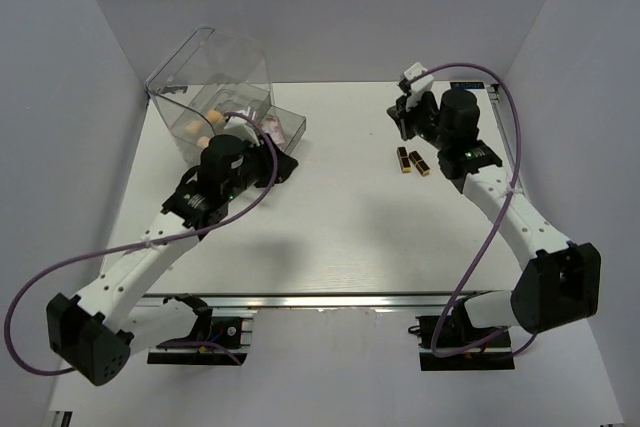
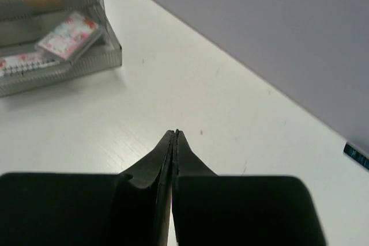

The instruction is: Organize the makeup

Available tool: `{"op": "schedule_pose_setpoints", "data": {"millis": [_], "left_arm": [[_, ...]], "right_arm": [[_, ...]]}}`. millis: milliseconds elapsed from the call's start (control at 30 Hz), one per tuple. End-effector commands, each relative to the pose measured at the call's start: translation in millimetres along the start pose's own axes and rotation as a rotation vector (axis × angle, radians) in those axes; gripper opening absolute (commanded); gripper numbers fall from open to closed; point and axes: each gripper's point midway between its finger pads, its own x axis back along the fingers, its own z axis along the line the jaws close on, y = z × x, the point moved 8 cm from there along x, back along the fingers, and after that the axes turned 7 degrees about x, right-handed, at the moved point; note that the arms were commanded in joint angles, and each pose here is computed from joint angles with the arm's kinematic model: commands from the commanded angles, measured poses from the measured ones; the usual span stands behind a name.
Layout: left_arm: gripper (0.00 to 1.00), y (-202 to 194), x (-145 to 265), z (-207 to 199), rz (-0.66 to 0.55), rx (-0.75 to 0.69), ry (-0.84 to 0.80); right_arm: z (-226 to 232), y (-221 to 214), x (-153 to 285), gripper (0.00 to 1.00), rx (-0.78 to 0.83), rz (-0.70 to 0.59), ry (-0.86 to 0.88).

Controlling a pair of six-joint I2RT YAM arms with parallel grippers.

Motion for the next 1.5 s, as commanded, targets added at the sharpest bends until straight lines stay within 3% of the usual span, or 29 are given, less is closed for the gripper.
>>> {"op": "schedule_pose_setpoints", "data": {"millis": [0,33,133,167,267,333,400,433,467,500,533,567,633,700,733,800,1033,1167,1467], "left_arm": [[0.53,8.7,-4.6,-23.8,0.046,-0.065,-0.162],[0.56,7.5,-11.9,-23.5,0.06,-0.071,-0.156],[0.71,4.2,-22.9,-19.6,0.086,-0.09,-0.133],[0.75,5.1,-25.2,-20.3,0.091,-0.096,-0.132],[0.78,2.7,-36.1,-16.4,0.114,-0.119,-0.106],[0.78,0.9,-42.8,-12.1,0.121,-0.136,-0.082],[0.78,-4.6,-54.1,-4.3,0.137,-0.141,-0.044],[0.72,-5.9,-58.2,-1.6,0.137,-0.143,-0.029],[0.64,-10.9,-66.5,3.9,0.155,-0.142,-0.005],[0.53,-11.2,-70.8,5.8,0.163,-0.141,0.013],[0.25,-12.5,-75.4,9.0,0.17,-0.141,0.041],[0.13,-13.7,-80.3,10.6,0.181,-0.147,0.057],[0.0,-18.4,-93.6,18.1,0.223,-0.168,0.11],[0.03,-23.7,-105.0,26.1,0.255,-0.191,0.151],[0.11,-24.6,-108.7,29.4,0.264,-0.218,0.164],[0.19,-31.0,-121.6,43.3,0.285,-0.251,0.24],[0.31,-26.4,-168.0,70.2,0.276,-0.465,0.467],[0.42,-22.8,-189.9,78.0,0.268,-0.56,0.555],[0.64,-19.5,-203.1,96.9,0.237,-0.655,0.701]], "right_arm": [[14.2,-12.4,22.0,0.0,-0.1,0.048,0.076],[14.9,-13.6,26.0,0.0,-0.102,0.052,0.085],[22.8,-17.1,39.1,0.25,-0.131,0.059,0.172],[22.6,-19.4,42.1,0.4,-0.149,0.064,0.178],[25.0,-22.3,51.7,0.59,-0.171,0.06,0.242],[24.0,-24.2,54.2,0.61,-0.186,0.062,0.259],[18.5,-28.1,55.4,0.57,-0.206,0.069,0.247],[17.9,-30.8,56.0,0.51,-0.228,0.073,0.251],[13.3,-33.5,57.5,0.29,-0.242,0.077,0.24],[11.7,-36.0,58.3,0.16,-0.256,0.083,0.238],[10.6,-37.3,59.3,0.04,-0.267,0.085,0.24],[7.5,-40.5,61.5,0.0,-0.276,0.095,0.23],[2.5,-44.1,65.2,0.0,-0.282,0.105,0.2],[2.8,-51.3,66.5,0.0,-0.288,0.116,0.186],[2.1,-54.3,66.9,0.0,-0.294,0.125,0.18],[3.1,-60.4,66.5,0.0,-0.3,0.143,0.182],[1.9,-70.8,62.8,0.01,-0.3,0.154,0.173],[0.4,-74.5,60.1,0.01,-0.307,0.165,0.174],[-7.1,-76.3,51.7,0.0,-0.297,0.172,0.177]]}}
